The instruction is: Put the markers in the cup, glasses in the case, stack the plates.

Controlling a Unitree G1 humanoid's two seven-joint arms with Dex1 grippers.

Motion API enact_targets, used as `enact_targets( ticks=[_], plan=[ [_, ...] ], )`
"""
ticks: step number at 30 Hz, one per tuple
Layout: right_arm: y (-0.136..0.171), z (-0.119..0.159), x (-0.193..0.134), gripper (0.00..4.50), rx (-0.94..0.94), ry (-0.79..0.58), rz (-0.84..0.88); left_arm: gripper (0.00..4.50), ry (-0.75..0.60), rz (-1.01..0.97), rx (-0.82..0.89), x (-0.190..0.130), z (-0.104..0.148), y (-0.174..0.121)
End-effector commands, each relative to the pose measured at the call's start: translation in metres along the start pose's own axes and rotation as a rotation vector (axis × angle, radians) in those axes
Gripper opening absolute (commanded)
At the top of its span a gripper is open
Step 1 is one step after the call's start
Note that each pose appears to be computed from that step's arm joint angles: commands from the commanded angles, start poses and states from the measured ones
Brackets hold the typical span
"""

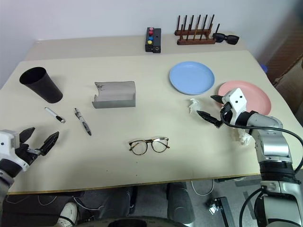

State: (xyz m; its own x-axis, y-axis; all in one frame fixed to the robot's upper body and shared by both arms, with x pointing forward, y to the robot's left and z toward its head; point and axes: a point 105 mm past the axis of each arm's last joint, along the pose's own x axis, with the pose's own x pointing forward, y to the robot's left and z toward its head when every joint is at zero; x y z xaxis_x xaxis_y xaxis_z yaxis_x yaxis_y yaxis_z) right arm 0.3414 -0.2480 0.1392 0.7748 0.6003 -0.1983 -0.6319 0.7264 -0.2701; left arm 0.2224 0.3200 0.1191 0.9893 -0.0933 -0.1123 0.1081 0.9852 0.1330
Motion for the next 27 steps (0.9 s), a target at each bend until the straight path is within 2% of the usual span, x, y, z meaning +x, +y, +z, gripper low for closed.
enact_targets(
  ticks=[1,15,27],
  plan=[
    [-0.001,0.013,0.005,4.50,-0.032,-0.050,0.003,4.46,-0.035,0.026,0.031,-0.004,0.012,0.006],
    [0.004,0.027,0.017,4.50,-0.051,-0.078,0.034,4.46,-0.044,0.063,0.027,-0.003,0.012,0.003],
    [0.021,0.042,0.027,4.50,-0.063,-0.124,0.070,4.46,-0.080,0.126,0.030,0.016,0.023,0.009]
  ],
)
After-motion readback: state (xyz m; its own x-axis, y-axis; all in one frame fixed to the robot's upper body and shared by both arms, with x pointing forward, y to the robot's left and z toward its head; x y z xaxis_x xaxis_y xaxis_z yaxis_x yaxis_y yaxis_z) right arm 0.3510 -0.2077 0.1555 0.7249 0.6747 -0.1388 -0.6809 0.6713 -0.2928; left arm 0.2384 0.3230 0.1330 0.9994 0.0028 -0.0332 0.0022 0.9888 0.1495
